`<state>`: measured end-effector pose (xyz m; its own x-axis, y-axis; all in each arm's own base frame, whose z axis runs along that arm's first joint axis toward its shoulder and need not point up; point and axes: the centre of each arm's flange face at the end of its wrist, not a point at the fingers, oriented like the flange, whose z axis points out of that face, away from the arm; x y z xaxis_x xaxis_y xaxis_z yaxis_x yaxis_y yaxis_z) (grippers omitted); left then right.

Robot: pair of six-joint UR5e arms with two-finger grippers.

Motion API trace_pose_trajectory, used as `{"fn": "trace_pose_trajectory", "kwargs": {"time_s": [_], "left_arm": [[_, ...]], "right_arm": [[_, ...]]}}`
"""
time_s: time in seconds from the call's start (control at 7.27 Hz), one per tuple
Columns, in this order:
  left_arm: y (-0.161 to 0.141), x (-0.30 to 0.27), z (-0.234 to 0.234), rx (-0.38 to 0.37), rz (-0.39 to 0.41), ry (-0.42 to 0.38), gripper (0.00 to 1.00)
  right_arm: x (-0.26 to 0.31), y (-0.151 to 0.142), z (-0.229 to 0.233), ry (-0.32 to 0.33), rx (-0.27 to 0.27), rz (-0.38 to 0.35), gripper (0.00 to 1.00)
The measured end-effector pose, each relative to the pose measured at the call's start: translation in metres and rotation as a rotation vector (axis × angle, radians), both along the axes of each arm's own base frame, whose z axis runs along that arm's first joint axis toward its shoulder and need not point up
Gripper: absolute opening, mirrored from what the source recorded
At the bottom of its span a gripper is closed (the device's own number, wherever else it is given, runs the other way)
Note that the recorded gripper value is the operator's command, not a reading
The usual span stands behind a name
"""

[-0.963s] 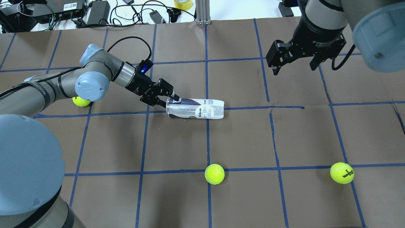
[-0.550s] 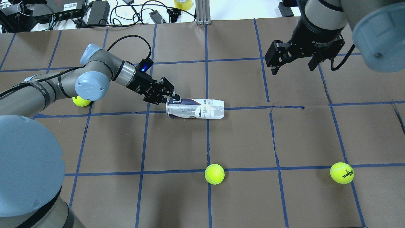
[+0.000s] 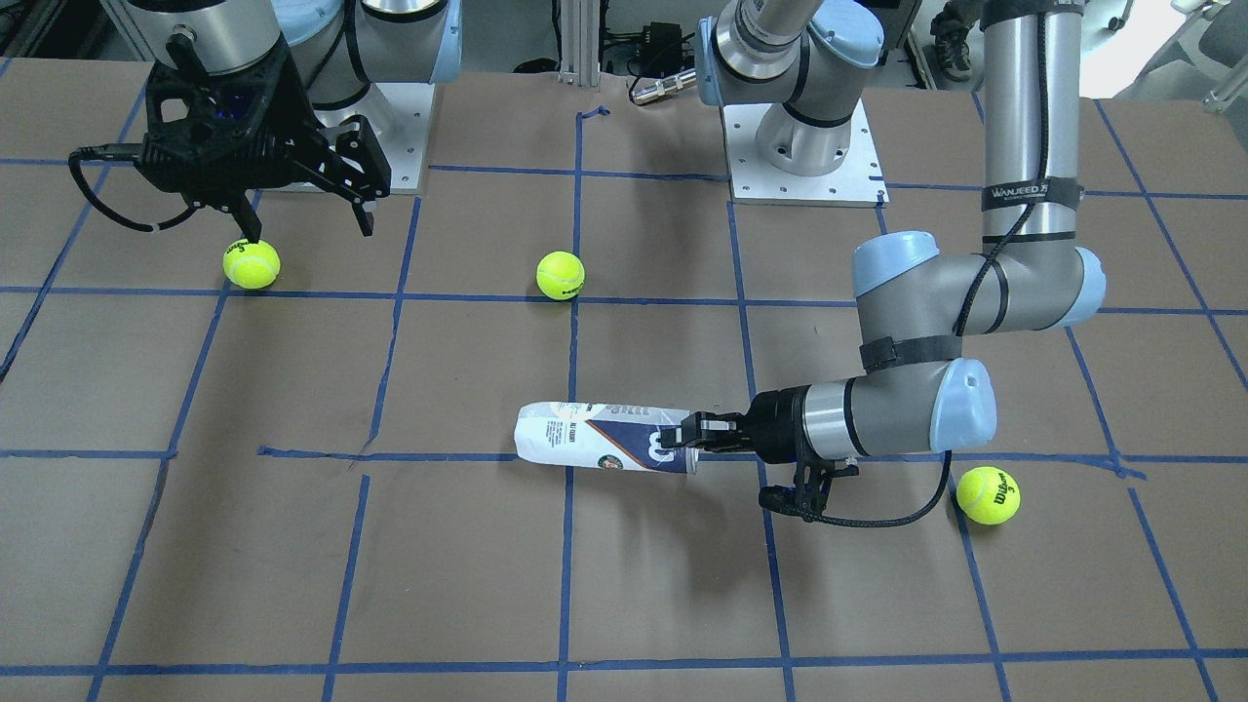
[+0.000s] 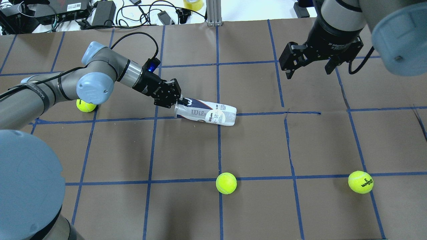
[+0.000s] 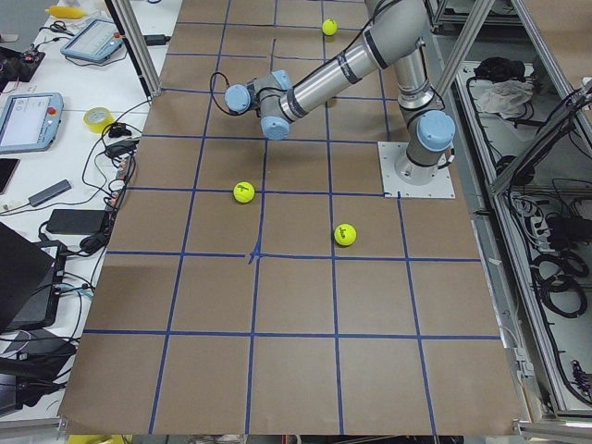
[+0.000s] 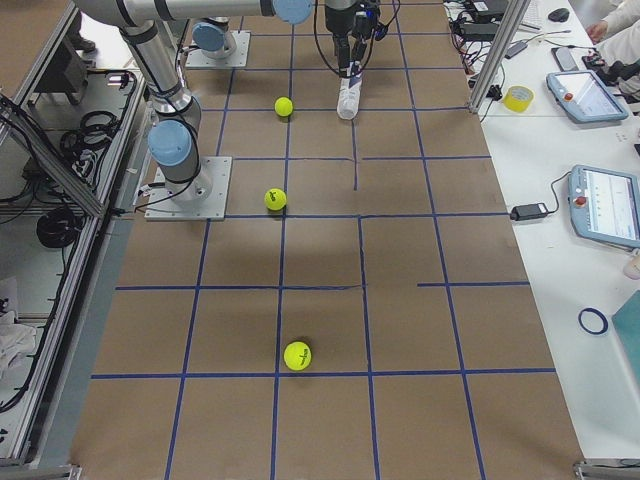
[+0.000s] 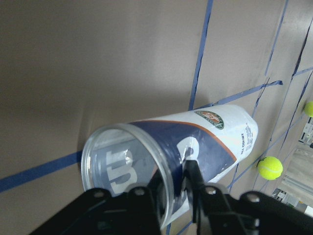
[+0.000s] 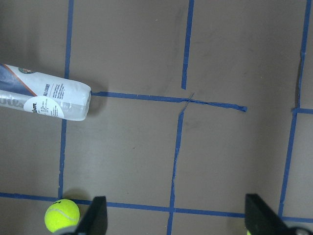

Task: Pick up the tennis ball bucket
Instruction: 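Lift the can's open end with the left gripper, tilting it upright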

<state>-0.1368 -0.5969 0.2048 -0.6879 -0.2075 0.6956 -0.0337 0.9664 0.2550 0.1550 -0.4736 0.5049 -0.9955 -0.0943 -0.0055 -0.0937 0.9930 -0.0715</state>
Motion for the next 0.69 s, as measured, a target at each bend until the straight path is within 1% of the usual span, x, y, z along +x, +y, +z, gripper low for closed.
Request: {"fn": "trace_pose_trajectory", "kwargs": {"time_s": [0.28,0.55,0.69], "left_arm": [[-0.006,-0.004,0.039,0.013,0.076,-0.024,0.0],[-0.008,-0.014,0.074,0.02,0.131,-0.039,0.0],[-0.009,-0.019,0.095,0.008,0.149,-0.054,0.0]], "right_arm": [[0.0,0.0,0.0,0.0,0.0,-0.001,1.0],[0.0,0.0,0.0,0.0,0.0,0.0,1.0],[0.0,0.0,0.0,0.0,0.0,0.0,1.0]]}}
